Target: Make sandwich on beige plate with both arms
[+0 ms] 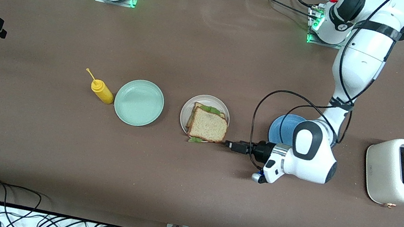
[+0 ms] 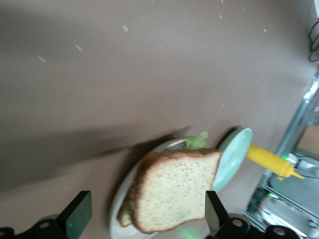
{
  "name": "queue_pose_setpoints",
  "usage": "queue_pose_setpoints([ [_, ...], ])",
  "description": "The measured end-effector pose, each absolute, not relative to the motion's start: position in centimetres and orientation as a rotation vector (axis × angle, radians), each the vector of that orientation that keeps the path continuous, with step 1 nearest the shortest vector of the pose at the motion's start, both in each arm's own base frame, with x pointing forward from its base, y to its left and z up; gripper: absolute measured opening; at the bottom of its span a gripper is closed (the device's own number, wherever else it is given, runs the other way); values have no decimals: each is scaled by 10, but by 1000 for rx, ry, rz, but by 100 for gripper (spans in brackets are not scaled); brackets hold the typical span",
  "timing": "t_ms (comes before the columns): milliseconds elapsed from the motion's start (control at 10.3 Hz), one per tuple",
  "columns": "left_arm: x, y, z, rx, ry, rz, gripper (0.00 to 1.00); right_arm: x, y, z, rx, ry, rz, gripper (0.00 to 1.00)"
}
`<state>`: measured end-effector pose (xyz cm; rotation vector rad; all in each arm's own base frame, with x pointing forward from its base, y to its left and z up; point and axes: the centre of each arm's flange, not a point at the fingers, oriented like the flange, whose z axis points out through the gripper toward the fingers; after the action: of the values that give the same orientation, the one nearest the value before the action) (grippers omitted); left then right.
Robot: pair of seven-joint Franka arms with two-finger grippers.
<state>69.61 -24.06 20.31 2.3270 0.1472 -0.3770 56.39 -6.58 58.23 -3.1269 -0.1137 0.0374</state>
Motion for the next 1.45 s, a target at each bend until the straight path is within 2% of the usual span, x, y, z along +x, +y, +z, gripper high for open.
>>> queue_pose_setpoints([
  [485,704,-179,298,2743,-2,-341,100,564,-66,582,-3127,-114,38,100],
  [1066,693,-69,390,3097,-46,-380,100,564,-66,582,-3127,-113,39,100],
  [1454,675,-47,449,3178,-42,-380,100,564,-65,582,-3127,-117,38,100],
])
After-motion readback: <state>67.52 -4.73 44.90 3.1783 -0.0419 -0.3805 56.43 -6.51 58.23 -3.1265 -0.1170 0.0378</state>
